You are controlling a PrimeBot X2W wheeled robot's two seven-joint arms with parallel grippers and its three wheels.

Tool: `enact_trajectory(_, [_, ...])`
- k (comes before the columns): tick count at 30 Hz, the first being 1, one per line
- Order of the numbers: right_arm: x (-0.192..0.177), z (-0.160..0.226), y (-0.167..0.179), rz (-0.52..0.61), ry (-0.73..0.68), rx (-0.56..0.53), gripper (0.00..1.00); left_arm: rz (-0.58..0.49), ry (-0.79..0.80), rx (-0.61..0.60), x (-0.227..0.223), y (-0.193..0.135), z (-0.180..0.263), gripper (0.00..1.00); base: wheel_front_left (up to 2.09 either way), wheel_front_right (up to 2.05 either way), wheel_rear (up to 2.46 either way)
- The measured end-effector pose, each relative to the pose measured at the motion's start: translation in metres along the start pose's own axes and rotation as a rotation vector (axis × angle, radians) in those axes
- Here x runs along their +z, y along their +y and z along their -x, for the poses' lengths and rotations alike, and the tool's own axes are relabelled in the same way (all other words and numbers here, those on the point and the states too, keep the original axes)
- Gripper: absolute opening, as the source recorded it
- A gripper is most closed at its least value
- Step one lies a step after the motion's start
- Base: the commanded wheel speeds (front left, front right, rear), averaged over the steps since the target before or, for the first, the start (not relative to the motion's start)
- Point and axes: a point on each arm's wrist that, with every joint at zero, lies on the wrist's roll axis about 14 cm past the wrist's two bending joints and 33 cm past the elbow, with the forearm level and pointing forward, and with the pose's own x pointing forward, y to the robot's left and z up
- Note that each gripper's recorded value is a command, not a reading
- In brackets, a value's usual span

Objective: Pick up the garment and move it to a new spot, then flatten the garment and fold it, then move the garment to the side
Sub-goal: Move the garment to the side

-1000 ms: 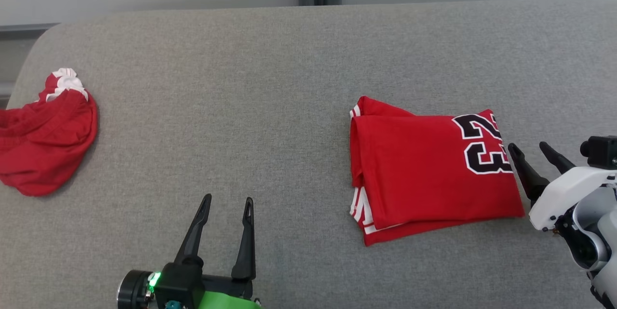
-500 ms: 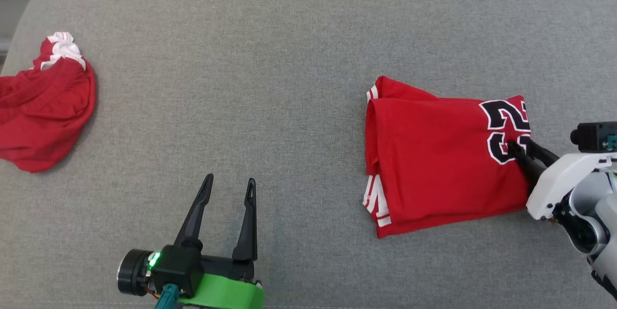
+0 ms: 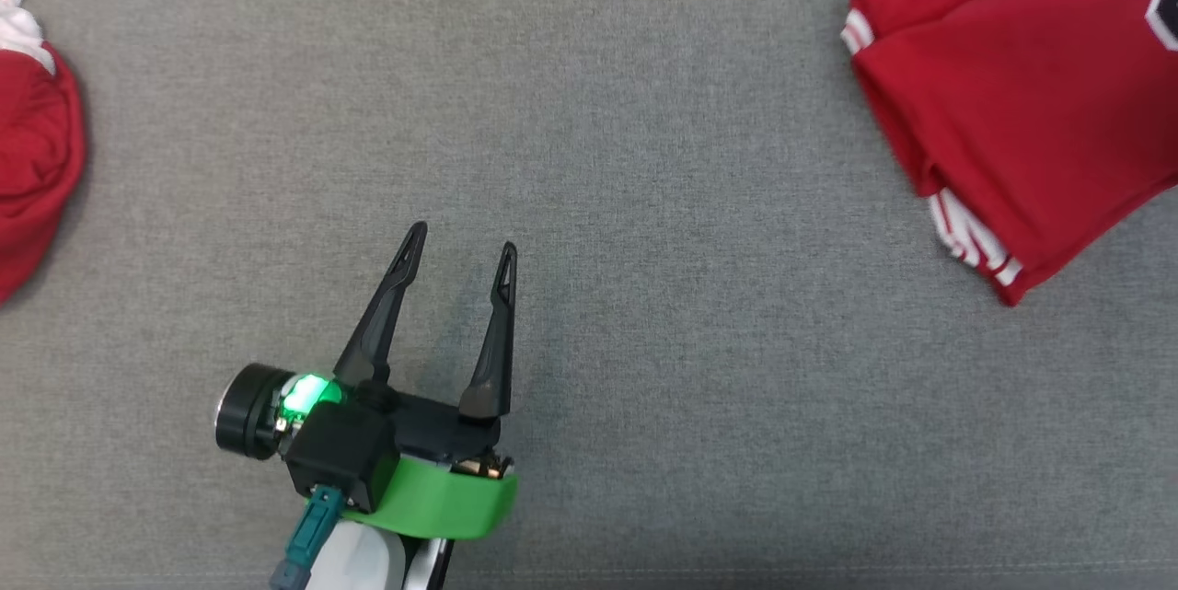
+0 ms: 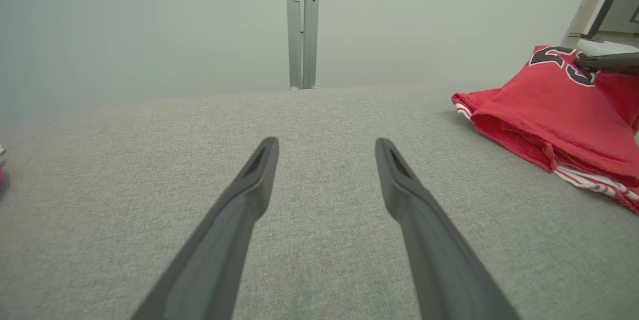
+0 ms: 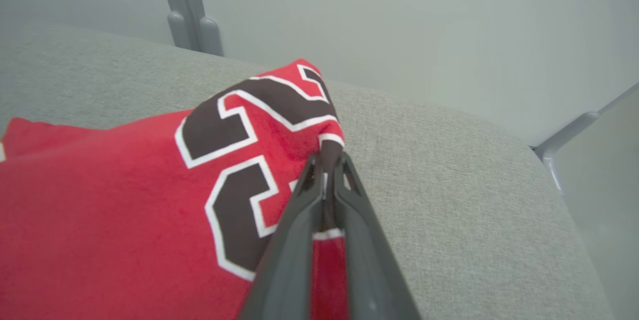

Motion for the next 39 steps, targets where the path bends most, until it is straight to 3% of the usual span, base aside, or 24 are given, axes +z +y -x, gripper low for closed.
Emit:
enact_trajectory(10, [-0.022, -0.012, -0.113, 0.101, 0.086, -0.248, 0.0, 0.006, -0.008, -0.09, -0.023, -0.009, -0.041, 1.0, 0.0, 0.0, 0.0])
enact_trajectory(17, [-0.039, -0.008, -0.166, 0.139, 0.134, -0.383, 0.0, 0.017, 0.077, -0.097, -0.063, -0.002, -0.045, 1.0, 0.0, 0.0, 0.0])
enact_trajectory(24, [-0.049, 0.001, -0.197, 0.183, 0.182, -0.478, 0.0, 0.017, 0.111, -0.089, -0.079, 0.005, -0.045, 1.0, 0.0, 0.0, 0.0])
enact_trajectory(25, [-0.05, 0.004, -0.203, 0.186, 0.191, -0.501, 0.1, 0.014, 0.112, -0.087, -0.079, 0.006, -0.045, 1.0, 0.0, 0.0, 0.0])
enact_trajectory(26, [-0.051, 0.007, -0.206, 0.179, 0.197, -0.519, 0.98, 0.012, 0.111, -0.086, -0.078, 0.007, -0.045, 1.0, 0.0, 0.0, 0.0])
enact_trajectory(30, [-0.043, 0.009, -0.206, 0.245, 0.166, -0.54, 1.0, 0.003, 0.102, -0.081, -0.071, 0.008, -0.043, 1.0, 0.0, 0.0, 0.0])
enact_trajectory(35, [-0.042, -0.029, -0.109, 0.215, 0.003, -0.338, 1.0, -0.006, 0.08, -0.047, -0.053, 0.011, -0.035, 1.0, 0.0, 0.0, 0.0])
enact_trajectory(39, [-0.043, -0.031, -0.029, 0.16, -0.072, -0.175, 1.0, -0.001, 0.085, 0.012, -0.043, 0.019, -0.019, 1.0, 0.0, 0.0, 0.0])
